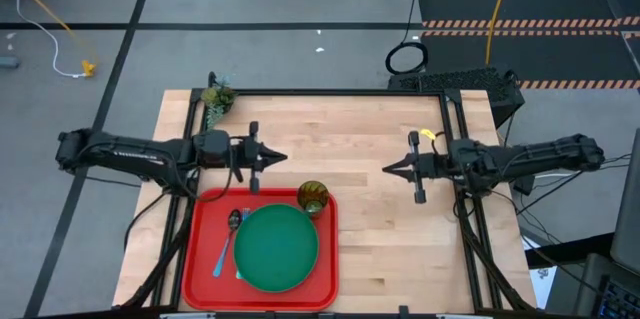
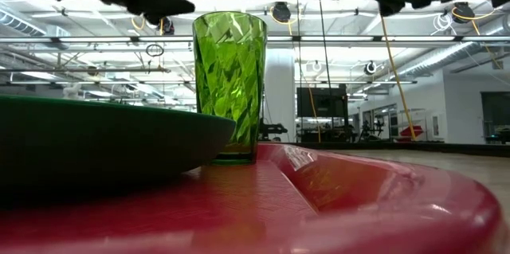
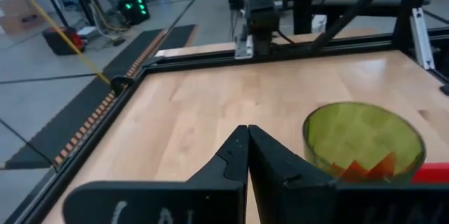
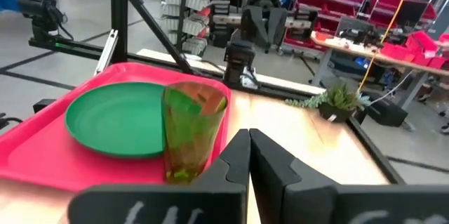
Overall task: Pick and place plate/cup/fork/spoon on tray
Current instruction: Return to Home Position
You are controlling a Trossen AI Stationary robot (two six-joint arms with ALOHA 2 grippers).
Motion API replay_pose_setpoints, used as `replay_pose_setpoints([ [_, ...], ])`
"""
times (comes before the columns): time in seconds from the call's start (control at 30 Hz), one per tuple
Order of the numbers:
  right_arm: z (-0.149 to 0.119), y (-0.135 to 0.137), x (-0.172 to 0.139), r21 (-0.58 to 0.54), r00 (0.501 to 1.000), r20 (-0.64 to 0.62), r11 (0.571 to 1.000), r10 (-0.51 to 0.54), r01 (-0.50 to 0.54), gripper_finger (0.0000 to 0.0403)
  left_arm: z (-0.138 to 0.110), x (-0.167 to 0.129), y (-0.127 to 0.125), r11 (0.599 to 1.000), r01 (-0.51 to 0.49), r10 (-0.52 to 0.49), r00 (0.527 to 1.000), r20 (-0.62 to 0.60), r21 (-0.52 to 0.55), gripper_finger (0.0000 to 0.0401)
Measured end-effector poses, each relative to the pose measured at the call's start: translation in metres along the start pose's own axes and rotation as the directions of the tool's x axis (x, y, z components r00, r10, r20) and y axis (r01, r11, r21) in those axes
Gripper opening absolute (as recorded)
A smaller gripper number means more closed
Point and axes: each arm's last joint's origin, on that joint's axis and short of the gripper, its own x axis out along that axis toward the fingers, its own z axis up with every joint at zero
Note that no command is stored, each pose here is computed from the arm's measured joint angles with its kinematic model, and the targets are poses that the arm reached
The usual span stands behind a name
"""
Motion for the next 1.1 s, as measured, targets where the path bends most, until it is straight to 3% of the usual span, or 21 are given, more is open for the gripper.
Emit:
replay_pose_setpoints([
  [0.47,-0.031,0.005,-0.018,0.097,1.0,0.027,0.995,-0.005,0.002,0.0,-0.037,-0.029,-0.002,1.0,-0.019,0.021,0.997,0.068,-0.023,0.0019],
  [0.73,-0.048,0.008,-0.027,0.066,0.998,0.057,0.998,-0.011,0.007,0.0,-0.063,-0.037,-0.005,0.997,-0.022,0.032,0.99,0.14,-0.077,0.0008],
  [0.93,-0.056,0.01,-0.03,0.024,0.998,0.058,1.0,-0.013,0.012,0.0,-0.082,-0.039,-0.007,0.995,-0.043,0.055,0.99,0.127,-0.091,0.0004],
  [1.1,-0.067,0.01,-0.031,0.006,0.999,0.042,1.0,-0.025,0.025,0.0,-0.084,-0.039,-0.007,0.992,-0.054,0.07,0.988,0.134,-0.118,0.0016],
])
